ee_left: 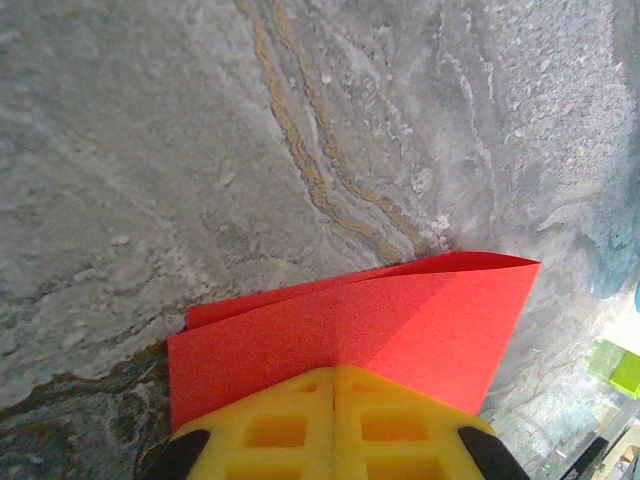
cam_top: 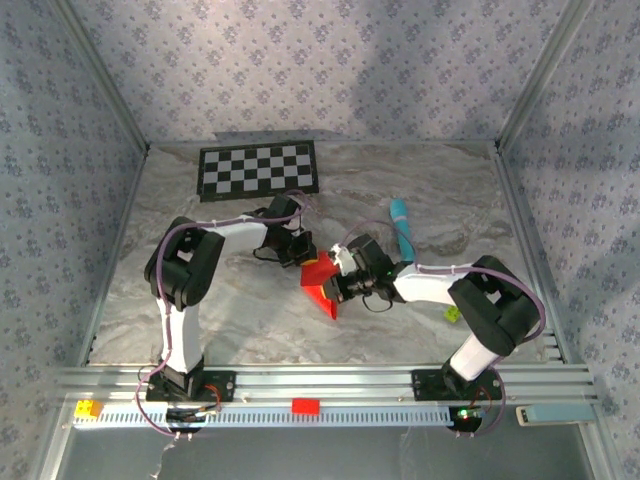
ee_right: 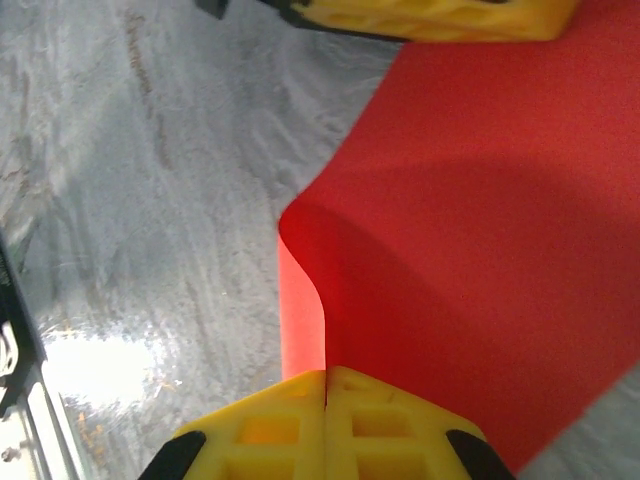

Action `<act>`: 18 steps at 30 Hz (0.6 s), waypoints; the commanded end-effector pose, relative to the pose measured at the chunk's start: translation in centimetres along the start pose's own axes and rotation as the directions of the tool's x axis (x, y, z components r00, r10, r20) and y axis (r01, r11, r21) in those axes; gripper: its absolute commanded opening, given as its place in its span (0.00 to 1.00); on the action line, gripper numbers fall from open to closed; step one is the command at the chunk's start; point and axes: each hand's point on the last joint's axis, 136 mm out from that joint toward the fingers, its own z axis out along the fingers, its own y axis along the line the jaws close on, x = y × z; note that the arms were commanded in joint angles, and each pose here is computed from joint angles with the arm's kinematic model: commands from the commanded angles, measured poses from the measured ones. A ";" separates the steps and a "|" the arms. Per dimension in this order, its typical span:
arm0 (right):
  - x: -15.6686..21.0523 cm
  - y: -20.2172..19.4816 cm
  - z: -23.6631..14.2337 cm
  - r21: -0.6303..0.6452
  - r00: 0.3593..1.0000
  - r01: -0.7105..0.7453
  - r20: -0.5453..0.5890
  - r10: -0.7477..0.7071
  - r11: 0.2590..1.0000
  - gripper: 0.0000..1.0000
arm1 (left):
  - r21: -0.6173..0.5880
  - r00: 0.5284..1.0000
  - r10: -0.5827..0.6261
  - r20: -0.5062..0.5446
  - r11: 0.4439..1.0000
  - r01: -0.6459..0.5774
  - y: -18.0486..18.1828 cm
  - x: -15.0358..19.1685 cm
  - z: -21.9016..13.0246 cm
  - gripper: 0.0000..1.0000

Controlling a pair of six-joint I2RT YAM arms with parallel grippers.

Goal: Fold a paper plane with a square sheet of paper (pick it up from the middle)
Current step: Third fold the triangle at the center of the table.

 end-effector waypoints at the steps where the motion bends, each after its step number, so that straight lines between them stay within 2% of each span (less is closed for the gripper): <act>1: 0.9 -1.7 -0.4 0.070 0.999 -0.035 -0.018 0.037 0.997 0.00 | -0.085 0.998 -0.022 -0.061 0.996 0.017 2.2 1.6 1.2 0.05; 18: 1.1 -2.9 -0.5 0.123 0.999 -0.038 -0.027 0.042 0.992 0.00 | -0.096 0.998 -0.033 -0.062 0.995 0.027 2.6 2.0 1.3 0.04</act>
